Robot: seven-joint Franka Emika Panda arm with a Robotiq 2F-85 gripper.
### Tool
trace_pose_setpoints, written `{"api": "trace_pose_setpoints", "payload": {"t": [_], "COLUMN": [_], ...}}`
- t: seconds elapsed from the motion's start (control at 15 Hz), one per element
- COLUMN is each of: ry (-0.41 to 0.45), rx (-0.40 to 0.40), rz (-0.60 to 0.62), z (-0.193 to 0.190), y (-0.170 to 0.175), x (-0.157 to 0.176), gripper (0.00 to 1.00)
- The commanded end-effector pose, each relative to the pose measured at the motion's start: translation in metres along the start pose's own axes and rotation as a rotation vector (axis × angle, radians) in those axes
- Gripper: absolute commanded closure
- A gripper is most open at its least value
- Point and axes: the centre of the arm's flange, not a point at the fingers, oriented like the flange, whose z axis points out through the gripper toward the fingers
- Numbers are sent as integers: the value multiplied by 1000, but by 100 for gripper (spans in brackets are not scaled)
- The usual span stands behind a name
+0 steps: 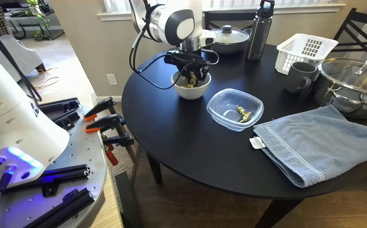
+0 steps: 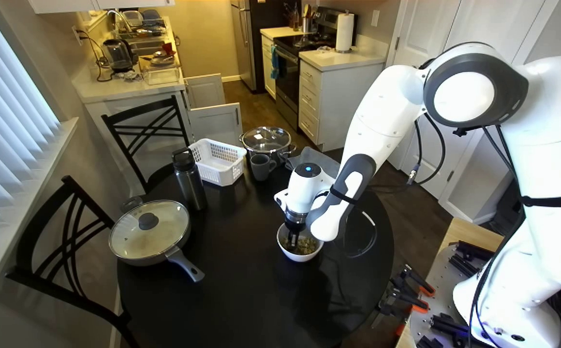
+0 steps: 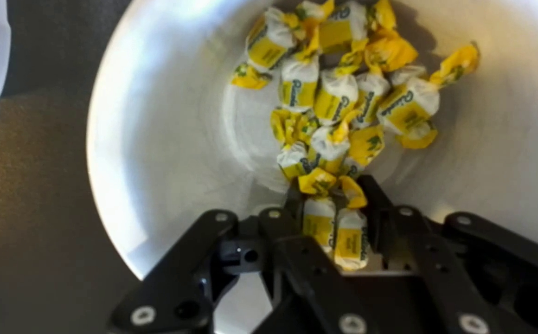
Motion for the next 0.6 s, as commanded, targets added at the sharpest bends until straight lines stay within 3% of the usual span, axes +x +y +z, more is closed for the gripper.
{"api": "trace_pose_setpoints", "payload": {"t": [0.0, 0.53], "ry": [4, 25], "rx": [-21, -87], "rz": [-23, -9], "z": [-27, -90], "y": [1, 18], "x": [-6, 2], "gripper": [92, 92]}}
